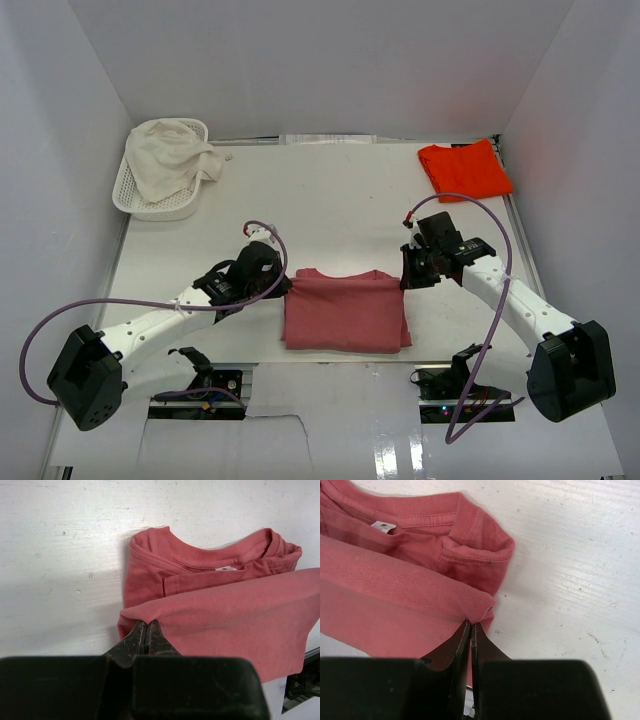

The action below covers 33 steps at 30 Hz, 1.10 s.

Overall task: Fold and stack the t-shirts
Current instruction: Fold the long partially folded tshirt into a neat square

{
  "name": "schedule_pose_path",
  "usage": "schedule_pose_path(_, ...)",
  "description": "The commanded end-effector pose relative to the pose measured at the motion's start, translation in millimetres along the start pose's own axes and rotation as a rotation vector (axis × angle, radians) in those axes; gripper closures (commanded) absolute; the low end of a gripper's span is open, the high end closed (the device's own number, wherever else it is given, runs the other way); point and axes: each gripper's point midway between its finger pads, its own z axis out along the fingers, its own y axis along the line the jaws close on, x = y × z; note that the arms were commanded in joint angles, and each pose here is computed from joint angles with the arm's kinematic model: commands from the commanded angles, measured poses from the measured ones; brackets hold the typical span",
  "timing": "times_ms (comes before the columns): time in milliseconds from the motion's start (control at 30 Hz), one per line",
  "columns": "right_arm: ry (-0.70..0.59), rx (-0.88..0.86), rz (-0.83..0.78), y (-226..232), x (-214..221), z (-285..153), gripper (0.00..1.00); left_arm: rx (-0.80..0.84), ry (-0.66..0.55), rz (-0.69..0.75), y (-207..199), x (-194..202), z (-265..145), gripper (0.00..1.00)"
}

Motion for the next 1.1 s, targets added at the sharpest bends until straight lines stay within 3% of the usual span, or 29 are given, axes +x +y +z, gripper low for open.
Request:
schedule_pose_path(0,-0.014,0.011,-0.016,-3,-3,-4,0.92,-0.006,-0.045,-0.003,-3,-19,-4,1.0)
schedule_pose_path(233,-0.043,0.013,-0.023,-2,-17,-9,0.92,-0.007,-0.05,-0.025,-3,-22,1,0.99)
schedule_pose_path(467,-0.056,0.044,-0.032,-13,-45,-3,0.92,0.014,-0.114,-0.1,6,-53,21,0.99)
schedule_pose_path(667,-0.066,0.061,-0.001,-27,-64,14,0.92,0.008,-0.153,-0.101,7,-76,44,0.98)
schedule_pose_path(767,-0.092,0.082,0.018,-38,-76,27,0.92,0.018,-0.204,-0.103,6,-89,57,0.88)
schedule_pose_path(1067,-0.09,0.099,0.042,-53,-98,65,0.92,-0.016,-0.205,-0.124,16,-101,95,0.93)
